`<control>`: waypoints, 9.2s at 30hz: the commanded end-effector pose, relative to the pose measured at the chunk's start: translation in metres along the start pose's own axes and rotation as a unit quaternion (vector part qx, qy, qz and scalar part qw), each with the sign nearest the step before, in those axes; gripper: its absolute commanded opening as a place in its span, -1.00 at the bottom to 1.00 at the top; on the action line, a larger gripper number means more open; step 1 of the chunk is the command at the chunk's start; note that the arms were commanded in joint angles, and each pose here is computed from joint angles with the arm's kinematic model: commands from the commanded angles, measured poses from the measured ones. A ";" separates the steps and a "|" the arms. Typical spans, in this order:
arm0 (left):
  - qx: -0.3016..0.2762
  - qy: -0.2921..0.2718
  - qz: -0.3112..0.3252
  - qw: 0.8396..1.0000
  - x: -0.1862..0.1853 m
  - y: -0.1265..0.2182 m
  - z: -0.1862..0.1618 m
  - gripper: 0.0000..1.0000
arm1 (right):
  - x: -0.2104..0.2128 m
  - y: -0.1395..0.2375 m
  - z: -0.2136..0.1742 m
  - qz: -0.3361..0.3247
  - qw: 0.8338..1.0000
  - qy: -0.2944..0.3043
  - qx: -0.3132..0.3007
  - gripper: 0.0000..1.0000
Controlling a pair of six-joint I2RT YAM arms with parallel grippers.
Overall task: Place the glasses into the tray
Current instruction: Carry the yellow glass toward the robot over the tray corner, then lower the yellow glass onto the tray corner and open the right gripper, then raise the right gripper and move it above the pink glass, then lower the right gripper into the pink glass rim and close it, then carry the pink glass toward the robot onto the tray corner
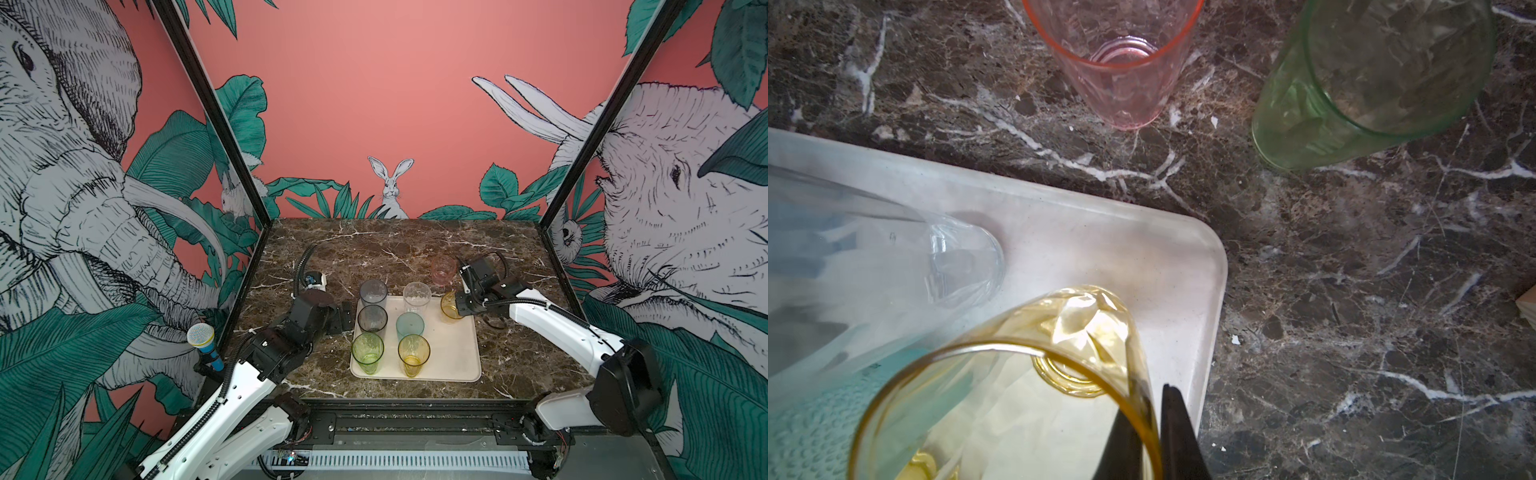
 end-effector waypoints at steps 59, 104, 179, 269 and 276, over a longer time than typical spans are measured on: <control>0.004 0.005 0.011 1.000 0.002 -0.006 -0.002 0.99 | -0.009 -0.011 0.020 -0.033 0.999 -0.003 -0.009 -0.08; 0.005 0.001 0.026 1.000 0.006 -0.008 -0.005 0.99 | -0.015 0.017 0.148 0.002 0.994 -0.027 -0.102 0.13; 0.005 -0.001 0.028 1.000 0.011 -0.003 -0.009 0.99 | -0.014 -0.113 0.145 0.001 0.999 -0.022 0.038 -0.42; 0.021 0.006 0.010 1.000 0.005 -0.012 -0.016 0.99 | 0.012 0.092 -0.079 0.026 1.000 0.018 -0.002 -1.00; 0.024 0.006 0.009 1.000 0.004 -0.014 -0.017 0.99 | 0.017 0.064 -0.091 0.021 1.000 0.016 0.016 -1.00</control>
Point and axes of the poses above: each gripper's point midway between its finger pads, its own y axis back along the fingers, its own x axis along the line the jaws close on, z = x × y, the point moved 5 cm from there along y, back along the fingers, and after that the axes turned 2 degrees about -y, right-handed, at the moved point
